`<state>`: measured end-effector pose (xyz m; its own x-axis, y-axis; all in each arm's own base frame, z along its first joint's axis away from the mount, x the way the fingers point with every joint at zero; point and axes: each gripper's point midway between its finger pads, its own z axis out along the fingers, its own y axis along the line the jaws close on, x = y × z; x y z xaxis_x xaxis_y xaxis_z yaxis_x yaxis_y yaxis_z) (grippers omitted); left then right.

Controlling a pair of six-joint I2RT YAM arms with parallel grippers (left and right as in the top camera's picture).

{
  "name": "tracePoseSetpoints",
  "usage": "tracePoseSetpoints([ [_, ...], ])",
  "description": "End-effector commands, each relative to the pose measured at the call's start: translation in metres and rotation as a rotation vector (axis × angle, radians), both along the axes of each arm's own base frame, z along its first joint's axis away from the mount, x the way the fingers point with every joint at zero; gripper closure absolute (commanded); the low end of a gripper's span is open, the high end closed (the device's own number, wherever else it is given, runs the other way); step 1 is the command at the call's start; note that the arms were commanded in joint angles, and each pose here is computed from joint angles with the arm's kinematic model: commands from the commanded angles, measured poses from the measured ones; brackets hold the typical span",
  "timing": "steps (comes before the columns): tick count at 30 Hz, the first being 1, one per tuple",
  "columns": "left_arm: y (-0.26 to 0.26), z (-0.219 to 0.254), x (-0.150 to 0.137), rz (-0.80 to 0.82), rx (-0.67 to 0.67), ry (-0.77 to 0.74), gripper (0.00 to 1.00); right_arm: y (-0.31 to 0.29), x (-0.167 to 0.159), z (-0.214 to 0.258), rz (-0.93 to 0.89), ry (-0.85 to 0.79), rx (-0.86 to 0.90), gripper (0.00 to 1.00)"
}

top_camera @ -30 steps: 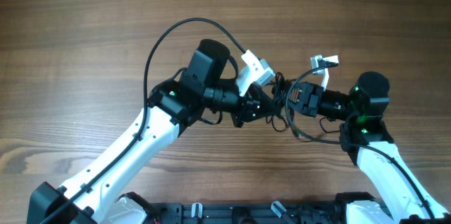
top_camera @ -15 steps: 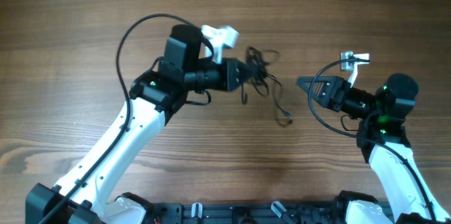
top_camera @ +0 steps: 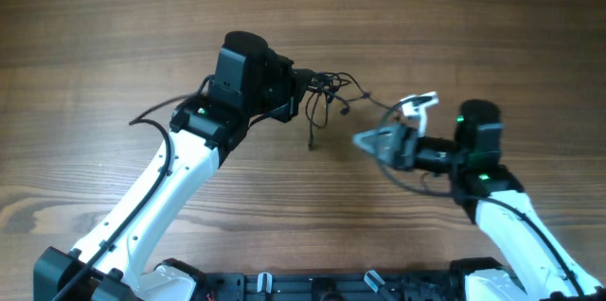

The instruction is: Untangle cables

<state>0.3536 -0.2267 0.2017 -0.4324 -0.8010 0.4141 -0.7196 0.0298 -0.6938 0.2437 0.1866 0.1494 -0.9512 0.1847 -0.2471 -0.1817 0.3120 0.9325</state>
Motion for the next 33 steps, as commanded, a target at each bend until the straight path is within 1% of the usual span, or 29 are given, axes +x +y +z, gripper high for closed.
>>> tracePoseSetpoints([
  [1,0.007,-0.002,-0.004,0.155,-0.101,0.158,0.96,0.016,0.008,-0.021,-0.061,-0.063,-0.16,0.01],
  [2,0.007,-0.004,-0.006,0.168,-0.108,0.179,0.96,0.02,0.008,-0.026,-0.077,-0.064,-0.19,0.05],
  [3,0.008,-0.008,-0.009,0.189,-0.118,0.219,0.96,0.024,0.011,-0.033,-0.135,-0.027,-0.231,0.15],
  [4,0.009,-0.011,-0.012,0.204,-0.122,0.246,0.96,0.026,0.015,-0.037,-0.192,-0.015,-0.264,0.33],
  [5,0.01,-0.012,-0.012,0.208,-0.123,0.255,0.96,0.028,0.02,-0.037,-0.217,-0.054,-0.289,0.5],
  [6,0.01,-0.012,-0.013,0.21,-0.123,0.26,0.96,0.029,0.024,-0.035,-0.228,-0.112,-0.315,0.56],
  [7,0.01,-0.012,-0.013,0.213,-0.124,0.264,0.96,0.03,0.029,-0.032,-0.247,-0.185,-0.344,0.57],
  [8,0.01,-0.012,-0.013,0.212,-0.124,0.264,0.96,0.031,0.033,-0.028,-0.258,-0.235,-0.359,0.53],
  [9,0.009,-0.012,-0.013,0.211,-0.126,0.263,0.96,0.032,0.038,-0.023,-0.272,-0.293,-0.372,0.34],
  [10,0.009,-0.012,-0.013,0.21,-0.126,0.263,0.96,0.034,0.041,-0.019,-0.279,-0.335,-0.379,0.28],
  [11,0.009,-0.012,-0.014,0.208,-0.127,0.263,0.96,0.036,0.042,-0.014,-0.273,-0.384,-0.385,0.27],
  [13,0.003,-0.01,-0.018,0.174,-0.151,0.283,0.96,0.044,0.043,-0.007,-0.244,-0.47,-0.384,0.26],
  [17,-0.011,-0.007,-0.029,0.108,-0.184,0.311,0.96,0.051,0.054,0.004,-0.266,-0.532,-0.337,0.27],
  [19,-0.022,-0.003,-0.035,0.07,-0.207,0.317,0.96,0.053,0.057,0.005,-0.275,-0.532,-0.321,0.32],
  [21,-0.033,0.003,-0.039,0.035,-0.231,0.308,0.96,0.053,0.058,-0.008,-0.265,-0.505,-0.345,0.37],
  [23,-0.042,0.009,-0.041,0.009,-0.243,0.283,0.96,0.052,0.061,-0.019,-0.271,-0.481,-0.37,0.39],
  [25,-0.051,0.014,-0.043,-0.018,-0.253,0.263,0.96,0.042,0.07,-0.026,-0.343,-0.46,-0.414,0.4],
  [28,-0.054,0.015,-0.045,-0.026,-0.255,0.259,0.96,0.034,0.083,-0.015,-0.44,-0.477,-0.401,0.39],
  [33,-0.041,0.015,-0.034,0.013,-0.253,0.247,0.96,0.035,0.083,0.017,-0.475,-0.527,-0.317,0.35],
])
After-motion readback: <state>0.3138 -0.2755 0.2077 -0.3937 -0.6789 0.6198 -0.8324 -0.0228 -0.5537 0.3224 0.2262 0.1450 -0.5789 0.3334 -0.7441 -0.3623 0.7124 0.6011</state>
